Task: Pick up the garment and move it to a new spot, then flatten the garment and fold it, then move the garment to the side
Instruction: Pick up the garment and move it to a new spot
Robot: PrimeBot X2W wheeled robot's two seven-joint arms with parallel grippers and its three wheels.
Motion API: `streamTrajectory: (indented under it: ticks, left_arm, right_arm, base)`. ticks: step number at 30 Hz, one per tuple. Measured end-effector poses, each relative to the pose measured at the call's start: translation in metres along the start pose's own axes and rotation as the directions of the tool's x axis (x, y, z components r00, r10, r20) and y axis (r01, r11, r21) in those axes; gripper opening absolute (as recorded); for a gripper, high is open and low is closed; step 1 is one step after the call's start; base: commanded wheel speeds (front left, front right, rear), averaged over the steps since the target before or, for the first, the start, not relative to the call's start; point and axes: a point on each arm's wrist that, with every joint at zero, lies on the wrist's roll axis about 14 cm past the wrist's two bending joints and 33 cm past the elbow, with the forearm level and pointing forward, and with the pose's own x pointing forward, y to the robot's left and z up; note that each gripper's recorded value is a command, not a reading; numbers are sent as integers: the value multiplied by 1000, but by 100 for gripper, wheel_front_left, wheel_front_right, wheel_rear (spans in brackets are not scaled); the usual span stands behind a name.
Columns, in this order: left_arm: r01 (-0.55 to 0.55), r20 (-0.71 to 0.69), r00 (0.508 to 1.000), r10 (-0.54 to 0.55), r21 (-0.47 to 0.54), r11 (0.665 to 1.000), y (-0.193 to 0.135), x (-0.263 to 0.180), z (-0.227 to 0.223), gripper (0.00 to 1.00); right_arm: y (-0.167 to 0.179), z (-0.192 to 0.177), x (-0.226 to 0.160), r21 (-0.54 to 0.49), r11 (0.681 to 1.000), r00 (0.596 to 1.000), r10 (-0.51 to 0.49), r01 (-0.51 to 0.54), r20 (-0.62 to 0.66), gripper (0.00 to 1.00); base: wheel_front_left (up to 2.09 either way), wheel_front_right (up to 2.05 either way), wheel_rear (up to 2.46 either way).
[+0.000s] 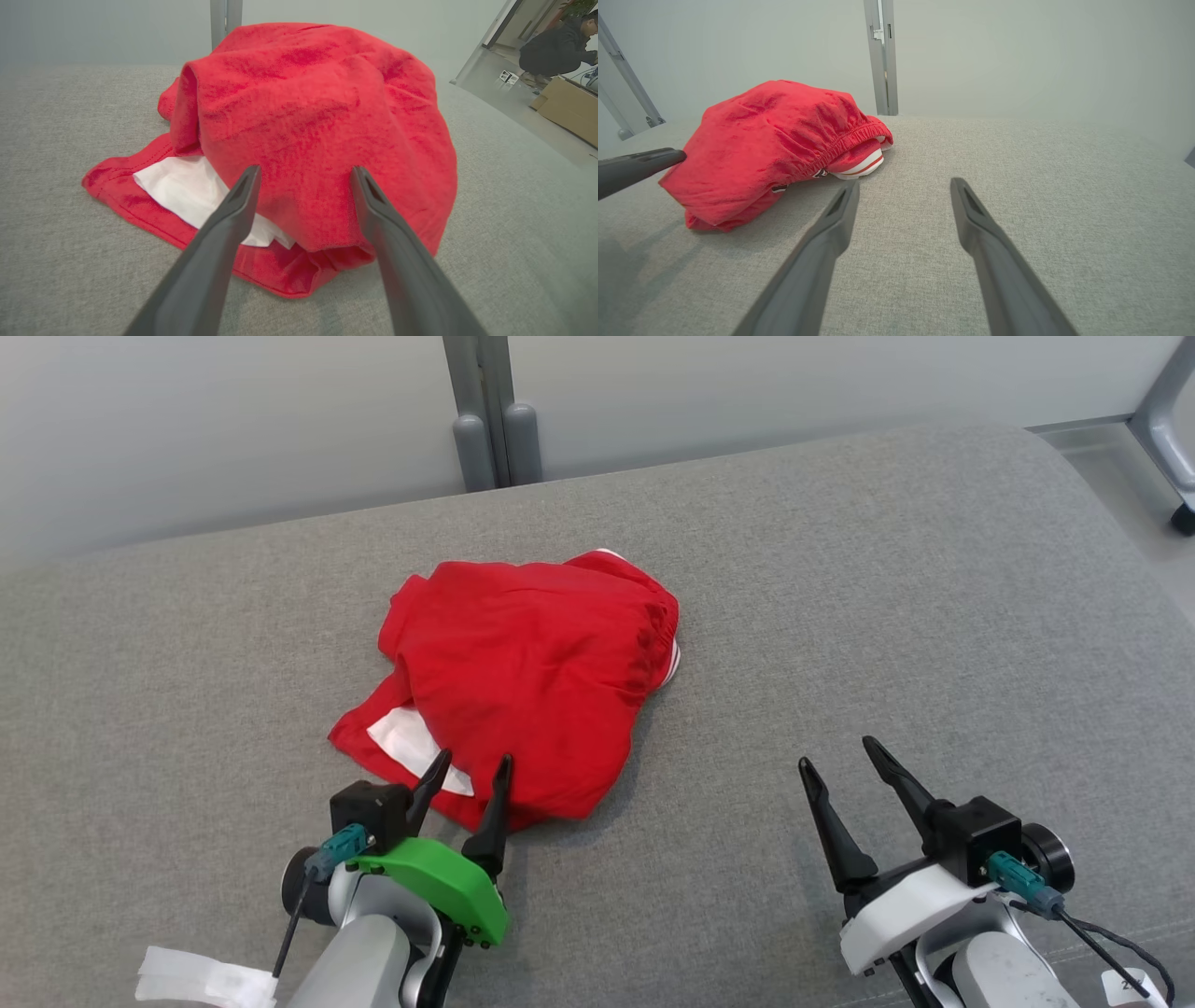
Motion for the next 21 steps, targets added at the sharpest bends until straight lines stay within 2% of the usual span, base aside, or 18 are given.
streamTrajectory:
  ticks: [8, 9, 10, 16, 19, 21]
  left_arm:
    - [22, -45, 999, -25, -73, 997, -11, 3, -17, 100]
    - [23, -55, 998, -27, -83, 996, -12, 2, -20, 58]
    - [27, -58, 998, -32, -85, 996, -13, 3, -21, 0]
    - [71, -72, 995, -73, -39, 997, -20, 10, -18, 0]
    - [74, 27, 997, -74, 7, 997, -12, 19, 20, 0]
    - [62, 123, 990, -72, 79, 995, -2, 23, 57, 0]
  right_arm:
    - [-5, -5, -1, -4, 1000, 1000, -12, 12, -17, 100]
    - [-5, -6, -1, -4, 1000, 1000, -13, 13, -17, 100]
    - [-5, -6, -1, -4, 1000, 1000, -14, 14, -18, 100]
    - [-6, -5, 1, -11, 1000, 1000, -13, 13, -15, 100]
    - [-6, -2, 3, -10, 1000, 1000, -15, 15, -6, 100]
    - [-7, 0, 4, -13, 1000, 1000, -17, 17, 1, 100]
  base:
    - [0, 0, 0]
    - [0, 0, 0]
    - [0, 0, 0]
    - [0, 0, 0]
    - [0, 0, 0]
    - [0, 0, 0]
